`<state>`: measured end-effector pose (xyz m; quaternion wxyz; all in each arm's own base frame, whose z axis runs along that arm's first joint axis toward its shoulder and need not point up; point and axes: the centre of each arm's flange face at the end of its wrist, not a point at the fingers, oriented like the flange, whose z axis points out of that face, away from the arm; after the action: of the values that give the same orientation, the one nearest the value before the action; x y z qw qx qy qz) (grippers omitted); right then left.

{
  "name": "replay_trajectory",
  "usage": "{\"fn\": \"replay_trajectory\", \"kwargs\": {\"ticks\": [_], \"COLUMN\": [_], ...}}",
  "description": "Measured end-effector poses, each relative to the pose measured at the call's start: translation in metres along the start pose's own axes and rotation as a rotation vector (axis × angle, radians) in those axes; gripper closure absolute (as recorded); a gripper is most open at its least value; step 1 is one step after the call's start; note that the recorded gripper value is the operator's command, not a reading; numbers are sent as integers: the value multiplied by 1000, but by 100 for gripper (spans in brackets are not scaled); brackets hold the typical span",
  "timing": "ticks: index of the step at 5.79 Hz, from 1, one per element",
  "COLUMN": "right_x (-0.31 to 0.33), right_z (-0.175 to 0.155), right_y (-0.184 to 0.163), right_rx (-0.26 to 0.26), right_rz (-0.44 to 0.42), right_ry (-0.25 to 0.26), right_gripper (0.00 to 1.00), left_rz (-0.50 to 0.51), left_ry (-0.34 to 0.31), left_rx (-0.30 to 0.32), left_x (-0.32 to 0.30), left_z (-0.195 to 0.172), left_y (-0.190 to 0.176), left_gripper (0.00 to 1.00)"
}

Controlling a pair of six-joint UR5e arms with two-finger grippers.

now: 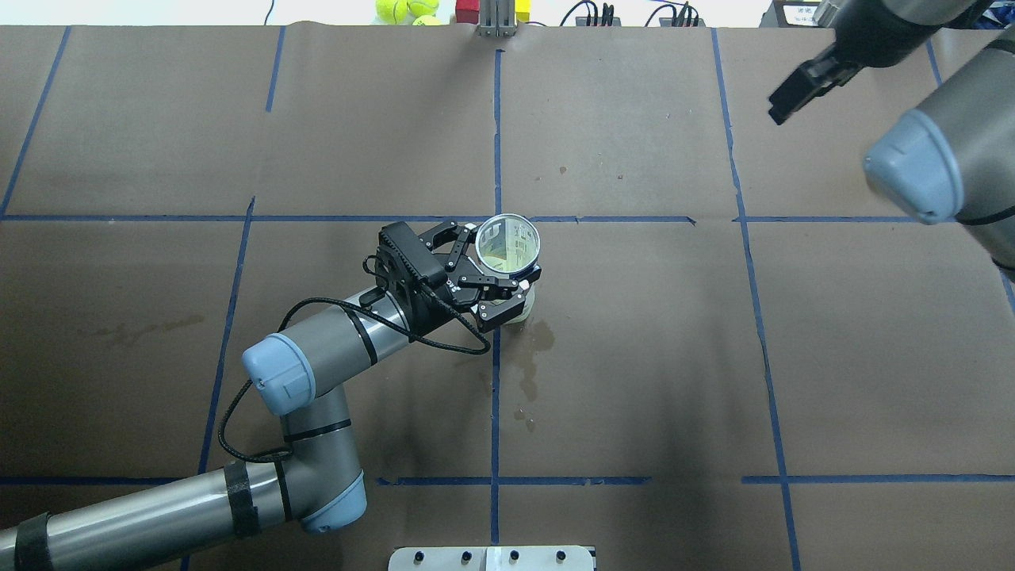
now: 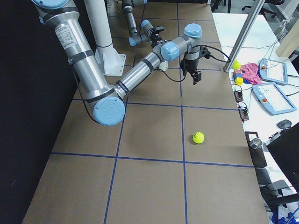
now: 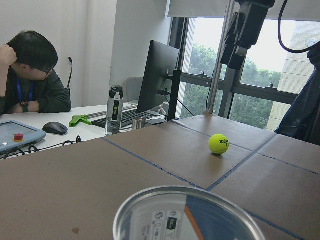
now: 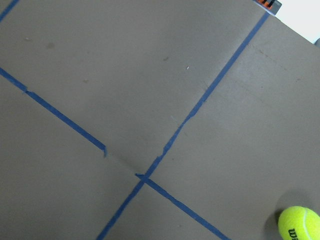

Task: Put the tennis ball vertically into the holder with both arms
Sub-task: 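Move the right gripper back to the second yellow tennis ball, then lower the right gripper and grasp the second tennis ball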

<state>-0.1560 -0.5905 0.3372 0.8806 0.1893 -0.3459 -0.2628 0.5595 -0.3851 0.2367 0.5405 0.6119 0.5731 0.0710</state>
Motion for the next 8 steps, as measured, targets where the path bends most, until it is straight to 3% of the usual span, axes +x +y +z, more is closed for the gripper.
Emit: {"fn": "replay_trajectory", "kwargs": {"ticks": [2,4,6,8], "right_x": [77,128,152,175], "right_z": [44,72,101,130], "right_y": [33,66,79,84], "right_rx": [22,-14,-30,-8], "right_rz": [-62,-89,-84,-104], "right_ry": [-8,-1,-2,6], "right_gripper": [1,1,1,1], "left_rz": [-1,-2,-3,-4], "left_ry": [3,5,6,7], "left_rx": [5,4,4,6], "left_x": [0,1,2,3], "left_z": [-2,-2,-1,-1], "left_y": [1,1,1,1], "left_gripper": [11,11,11,11]}}
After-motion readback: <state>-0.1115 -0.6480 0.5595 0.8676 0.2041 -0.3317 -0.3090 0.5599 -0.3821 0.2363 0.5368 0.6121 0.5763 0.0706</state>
